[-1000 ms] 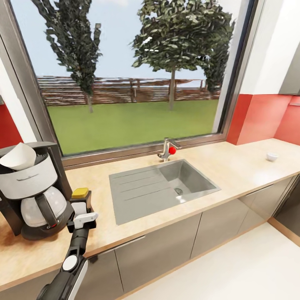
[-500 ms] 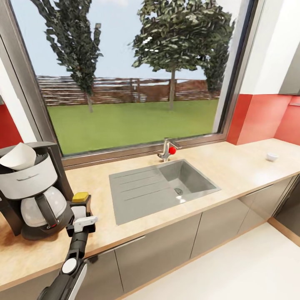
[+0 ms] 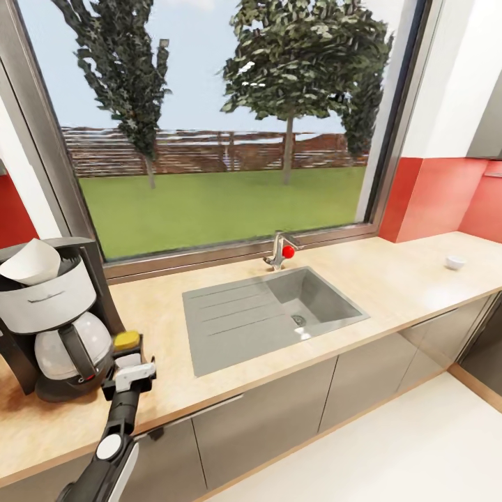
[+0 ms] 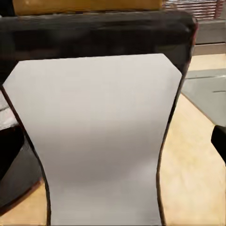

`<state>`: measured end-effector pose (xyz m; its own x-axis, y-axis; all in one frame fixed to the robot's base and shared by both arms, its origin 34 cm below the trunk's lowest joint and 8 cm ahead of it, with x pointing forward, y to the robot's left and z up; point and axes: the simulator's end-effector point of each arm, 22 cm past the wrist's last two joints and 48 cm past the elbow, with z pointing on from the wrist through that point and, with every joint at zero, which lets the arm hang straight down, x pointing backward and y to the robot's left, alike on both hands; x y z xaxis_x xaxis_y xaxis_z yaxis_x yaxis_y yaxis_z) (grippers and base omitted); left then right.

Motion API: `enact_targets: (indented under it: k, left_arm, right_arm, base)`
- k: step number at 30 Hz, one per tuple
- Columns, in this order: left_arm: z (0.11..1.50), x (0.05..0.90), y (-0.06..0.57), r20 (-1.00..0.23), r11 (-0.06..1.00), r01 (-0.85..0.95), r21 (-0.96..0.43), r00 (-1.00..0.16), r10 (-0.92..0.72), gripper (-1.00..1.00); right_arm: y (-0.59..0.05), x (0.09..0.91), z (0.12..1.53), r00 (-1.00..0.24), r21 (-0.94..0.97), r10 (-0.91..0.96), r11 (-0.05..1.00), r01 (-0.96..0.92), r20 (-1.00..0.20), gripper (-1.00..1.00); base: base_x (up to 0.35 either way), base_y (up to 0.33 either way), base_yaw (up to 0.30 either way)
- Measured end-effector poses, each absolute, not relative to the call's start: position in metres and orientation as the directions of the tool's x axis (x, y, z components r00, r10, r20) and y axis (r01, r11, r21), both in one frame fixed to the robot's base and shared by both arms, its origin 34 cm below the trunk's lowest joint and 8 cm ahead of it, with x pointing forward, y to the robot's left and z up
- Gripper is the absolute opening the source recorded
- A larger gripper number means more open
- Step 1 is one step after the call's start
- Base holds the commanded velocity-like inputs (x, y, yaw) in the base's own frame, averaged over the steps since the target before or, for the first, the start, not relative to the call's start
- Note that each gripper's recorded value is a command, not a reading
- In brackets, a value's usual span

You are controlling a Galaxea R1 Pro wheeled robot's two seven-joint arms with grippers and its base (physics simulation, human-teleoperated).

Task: Set up a coffee station on the kitchen countertop: keep the coffee maker on the countertop, move the bottle of coffee from the kitchen shelf to the counter next to the coffee maker, place a paper coffee filter on top of the coffee maker, put the saucer next to the coffee maker with the coffee cup on the saucer, and place the electric kettle next to the coffee maker.

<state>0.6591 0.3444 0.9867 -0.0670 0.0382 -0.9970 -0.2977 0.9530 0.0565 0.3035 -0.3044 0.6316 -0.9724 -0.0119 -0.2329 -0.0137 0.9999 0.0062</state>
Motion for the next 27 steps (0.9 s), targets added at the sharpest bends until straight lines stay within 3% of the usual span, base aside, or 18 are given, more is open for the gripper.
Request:
enact_targets:
  k: [27]
  left_arm:
    - [0.9831,0.6575,0.346,-0.997,0.952,-0.302,0.055,-0.072,0.035,1.0]
  right_arm:
    - [-0.3044,0.3035,0.6316,-0.972,0.006,-0.012,1.0,-0.014,-0.233,1.0]
  base:
    - [0.0,0.0,0.0]
